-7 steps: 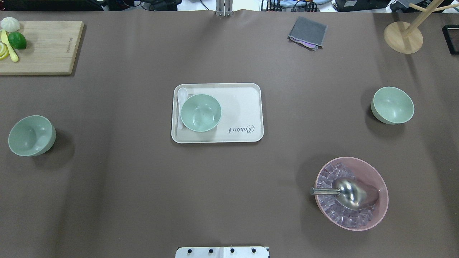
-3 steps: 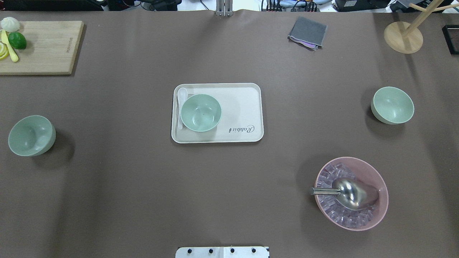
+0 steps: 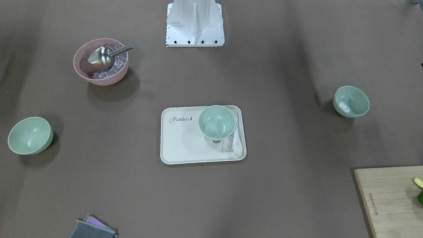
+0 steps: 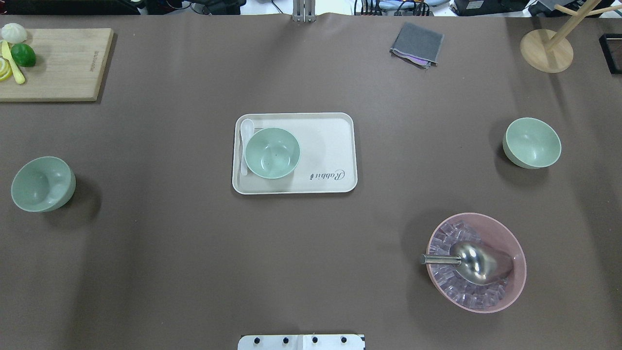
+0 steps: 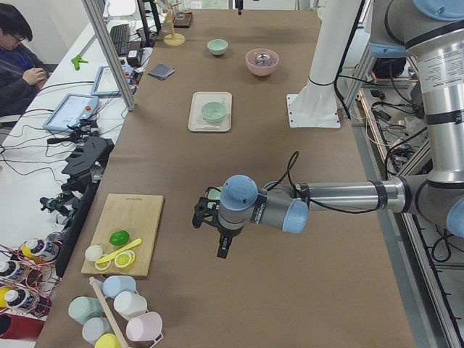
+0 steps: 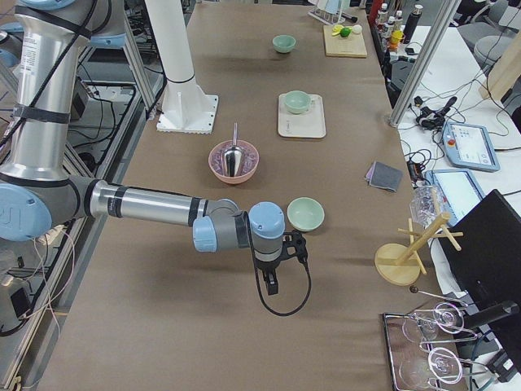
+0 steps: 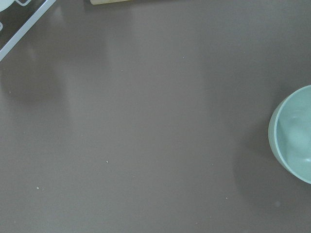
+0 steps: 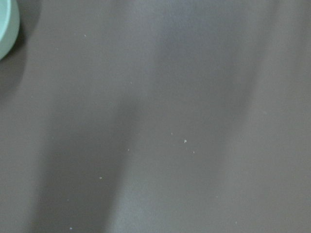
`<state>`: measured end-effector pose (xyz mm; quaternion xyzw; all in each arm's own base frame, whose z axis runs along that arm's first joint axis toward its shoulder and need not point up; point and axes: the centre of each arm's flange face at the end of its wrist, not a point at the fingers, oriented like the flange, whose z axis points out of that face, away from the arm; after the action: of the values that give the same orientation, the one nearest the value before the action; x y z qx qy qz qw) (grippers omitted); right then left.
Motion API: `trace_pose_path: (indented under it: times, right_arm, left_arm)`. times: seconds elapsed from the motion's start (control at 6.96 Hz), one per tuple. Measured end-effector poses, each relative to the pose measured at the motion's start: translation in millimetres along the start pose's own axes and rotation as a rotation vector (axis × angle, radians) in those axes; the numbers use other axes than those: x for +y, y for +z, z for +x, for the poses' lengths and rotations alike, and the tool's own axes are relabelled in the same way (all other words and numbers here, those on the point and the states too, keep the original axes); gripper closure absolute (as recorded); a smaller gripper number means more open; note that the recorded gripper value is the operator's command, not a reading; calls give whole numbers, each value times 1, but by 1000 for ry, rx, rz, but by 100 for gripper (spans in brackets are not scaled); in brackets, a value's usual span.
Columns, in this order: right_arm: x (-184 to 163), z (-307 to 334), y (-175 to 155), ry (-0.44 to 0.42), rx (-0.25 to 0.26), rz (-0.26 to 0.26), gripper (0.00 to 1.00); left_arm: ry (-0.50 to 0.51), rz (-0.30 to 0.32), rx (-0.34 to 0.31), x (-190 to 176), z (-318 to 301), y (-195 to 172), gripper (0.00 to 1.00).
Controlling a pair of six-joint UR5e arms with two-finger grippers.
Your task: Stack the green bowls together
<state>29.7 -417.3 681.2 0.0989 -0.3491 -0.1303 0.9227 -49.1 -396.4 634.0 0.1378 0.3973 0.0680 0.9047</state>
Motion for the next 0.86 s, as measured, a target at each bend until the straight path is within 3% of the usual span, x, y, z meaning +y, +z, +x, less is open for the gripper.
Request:
trace_pose_path:
  times: [0.29,0.43,0.86]
  right_arm:
    - [-13,-9,-12,-106,13,126,0]
    - [-19,-13,-17,-131,16,162,0]
    - [-38,-33,-17,-58,-21,195,0]
  left_arm:
    - [169,164,4,-18,6,-5,2]
    - [217,206,31,-29,2,1,2]
    - [237,228,140,-25,-2,26,2]
